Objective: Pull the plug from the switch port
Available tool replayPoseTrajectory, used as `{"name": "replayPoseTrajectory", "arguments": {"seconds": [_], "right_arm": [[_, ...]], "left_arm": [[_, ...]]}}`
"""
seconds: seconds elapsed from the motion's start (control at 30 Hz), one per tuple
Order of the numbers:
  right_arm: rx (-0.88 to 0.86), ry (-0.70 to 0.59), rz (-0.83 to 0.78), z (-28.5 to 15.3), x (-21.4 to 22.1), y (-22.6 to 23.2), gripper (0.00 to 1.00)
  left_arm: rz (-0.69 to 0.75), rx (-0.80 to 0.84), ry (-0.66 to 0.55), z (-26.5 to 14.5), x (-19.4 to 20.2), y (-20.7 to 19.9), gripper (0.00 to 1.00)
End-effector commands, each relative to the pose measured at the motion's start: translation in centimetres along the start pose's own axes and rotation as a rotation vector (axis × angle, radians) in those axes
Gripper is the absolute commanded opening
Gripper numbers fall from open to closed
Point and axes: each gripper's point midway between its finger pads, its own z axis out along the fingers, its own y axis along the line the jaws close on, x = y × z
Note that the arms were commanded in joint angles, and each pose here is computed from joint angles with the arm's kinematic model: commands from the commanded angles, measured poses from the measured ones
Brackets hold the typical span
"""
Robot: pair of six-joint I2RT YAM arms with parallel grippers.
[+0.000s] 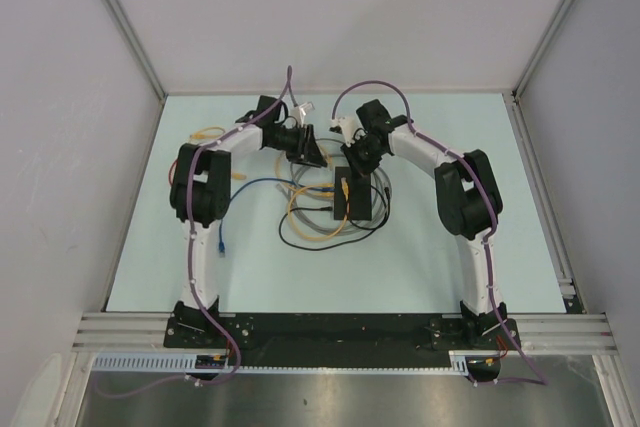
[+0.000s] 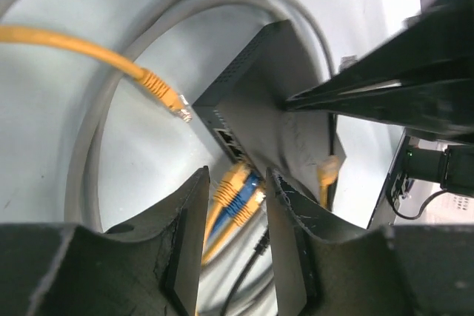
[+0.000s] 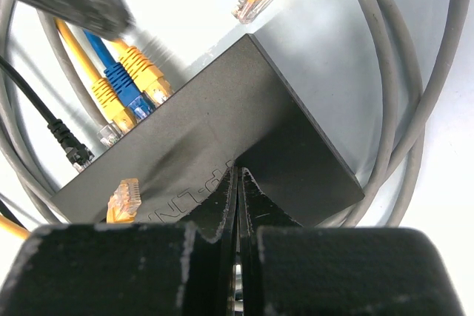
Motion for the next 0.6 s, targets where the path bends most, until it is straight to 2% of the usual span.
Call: {"name": "replayPoseTrajectory", "arguments": {"seconds": [0.0, 0.23, 0.57], "right_arm": [[0.0, 0.223, 0.028, 2.2, 6.8, 0.5, 0.01], [0.003, 0.227, 0.021, 2.0, 6.9, 0.8, 0.01], [0.004, 0.233, 0.006, 2.1, 7.0, 1.0, 0.01]], "left_arm": [[-0.019, 0.056, 0.0, 1.0, 0.7, 0.8, 0.43], [-0.041, 0.106, 0.049, 3.0, 1.9, 1.9, 0.43], [-0.032, 0.188, 0.12, 3.8, 3.5, 1.2, 0.33]]}}
